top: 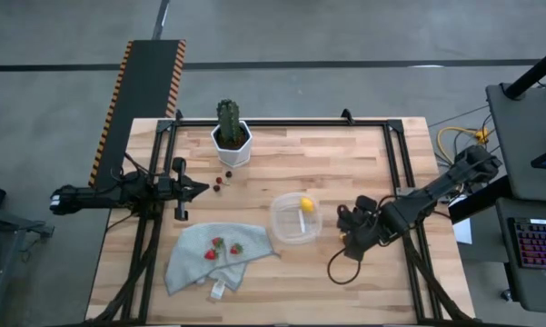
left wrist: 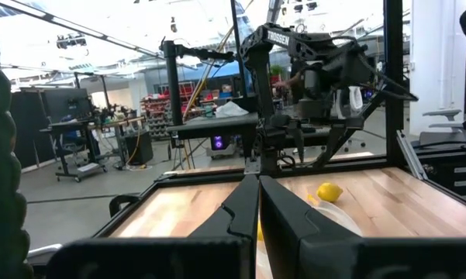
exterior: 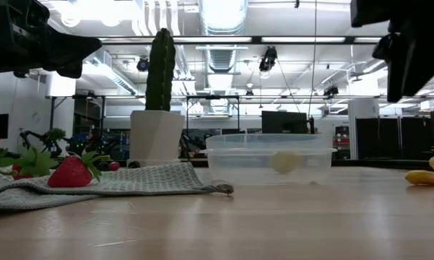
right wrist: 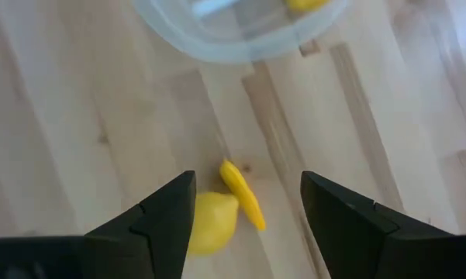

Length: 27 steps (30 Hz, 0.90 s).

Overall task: Pick and placing Produce into tupperware
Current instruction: Put the yellow lemon into the transparent container

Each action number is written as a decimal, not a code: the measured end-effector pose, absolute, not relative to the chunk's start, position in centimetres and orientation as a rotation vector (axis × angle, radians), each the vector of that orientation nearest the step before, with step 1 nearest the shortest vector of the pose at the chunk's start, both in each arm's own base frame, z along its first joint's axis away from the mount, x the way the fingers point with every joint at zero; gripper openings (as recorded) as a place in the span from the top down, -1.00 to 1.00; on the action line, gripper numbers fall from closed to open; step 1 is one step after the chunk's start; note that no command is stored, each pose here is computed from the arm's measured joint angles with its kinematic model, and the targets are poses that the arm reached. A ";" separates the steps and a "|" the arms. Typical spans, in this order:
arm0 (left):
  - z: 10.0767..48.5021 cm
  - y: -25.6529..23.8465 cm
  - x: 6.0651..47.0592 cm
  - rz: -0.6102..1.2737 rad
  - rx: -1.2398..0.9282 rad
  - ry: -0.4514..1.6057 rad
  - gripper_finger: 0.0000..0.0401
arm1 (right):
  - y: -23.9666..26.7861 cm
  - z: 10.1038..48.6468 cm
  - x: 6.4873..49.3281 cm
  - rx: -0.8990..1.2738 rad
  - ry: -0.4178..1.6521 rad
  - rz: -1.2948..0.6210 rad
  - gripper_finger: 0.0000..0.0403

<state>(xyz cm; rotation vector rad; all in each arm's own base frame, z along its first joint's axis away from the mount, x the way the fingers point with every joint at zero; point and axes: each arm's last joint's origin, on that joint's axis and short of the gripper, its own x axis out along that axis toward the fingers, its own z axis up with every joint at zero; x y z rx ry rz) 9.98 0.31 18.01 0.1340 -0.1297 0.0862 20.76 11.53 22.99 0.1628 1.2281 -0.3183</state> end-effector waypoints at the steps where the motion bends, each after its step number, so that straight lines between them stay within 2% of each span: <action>1: 18.0 0.3 10.0 0.087 0.134 -0.130 1.00 | 11.5 22.8 20.7 0.158 1.235 -0.322 -0.12; 6: 18.0 0.3 10.0 0.087 0.134 -0.130 1.00 | 11.3 21.9 20.3 0.215 1.261 -0.372 -0.12; 15: 18.0 0.3 10.0 0.086 0.134 -0.130 1.00 | 11.7 21.1 20.0 0.569 1.342 -0.528 -0.12; 27: 18.0 0.3 10.0 0.087 0.139 -0.133 1.00 | 12.9 18.6 21.4 0.717 1.428 -0.624 -0.16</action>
